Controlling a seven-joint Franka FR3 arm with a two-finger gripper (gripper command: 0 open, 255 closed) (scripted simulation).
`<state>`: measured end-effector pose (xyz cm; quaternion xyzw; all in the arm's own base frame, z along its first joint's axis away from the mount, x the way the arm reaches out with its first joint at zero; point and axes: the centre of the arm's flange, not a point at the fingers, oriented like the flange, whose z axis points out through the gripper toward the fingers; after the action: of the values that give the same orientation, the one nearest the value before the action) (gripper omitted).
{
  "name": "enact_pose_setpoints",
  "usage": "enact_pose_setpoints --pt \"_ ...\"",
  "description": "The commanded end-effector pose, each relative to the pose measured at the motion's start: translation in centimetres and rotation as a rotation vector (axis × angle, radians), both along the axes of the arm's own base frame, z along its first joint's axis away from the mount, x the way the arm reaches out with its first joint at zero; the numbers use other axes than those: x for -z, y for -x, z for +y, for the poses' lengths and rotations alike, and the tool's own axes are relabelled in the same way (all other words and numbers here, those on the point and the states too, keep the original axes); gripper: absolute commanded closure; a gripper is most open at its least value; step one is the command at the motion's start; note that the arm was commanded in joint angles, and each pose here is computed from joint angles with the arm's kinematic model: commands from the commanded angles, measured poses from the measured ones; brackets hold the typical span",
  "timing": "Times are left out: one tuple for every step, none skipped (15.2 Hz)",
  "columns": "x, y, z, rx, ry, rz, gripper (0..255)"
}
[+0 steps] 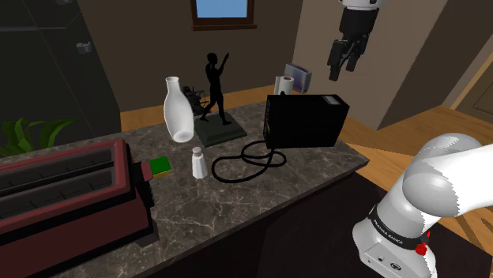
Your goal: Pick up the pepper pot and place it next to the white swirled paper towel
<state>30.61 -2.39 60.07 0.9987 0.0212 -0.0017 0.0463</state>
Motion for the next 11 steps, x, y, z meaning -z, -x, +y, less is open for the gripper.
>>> enact_pose_setpoints --pt "0.0 0.0 0.0 0.0 0.0 0.0 0" --pt "0.6 -0.4 1.1 0.005 0.001 -0.001 0" --pt "1.1 -0.8 2.2 0.009 0.001 -0.003 0" --pt "1.7 -1.3 3.4 0.014 0.002 -0.004 0" --pt "2.2 -1.7 4.5 0.018 0.003 -0.005 0" --pt "2.8 -2.2 5.6 0.023 0.003 -0.007 0" --pt "3.4 -2.6 6.7 0.028 0.004 -0.008 0" --pt "3.9 -3.1 7.8 0.032 0.005 -0.009 0" --pt "4.5 -3.5 8.9 0.037 0.006 -0.011 0" --pt "5.1 -4.0 10.0 0.042 0.006 -0.012 0" --pt "5.6 -4.5 11.1 0.046 0.007 -0.014 0"
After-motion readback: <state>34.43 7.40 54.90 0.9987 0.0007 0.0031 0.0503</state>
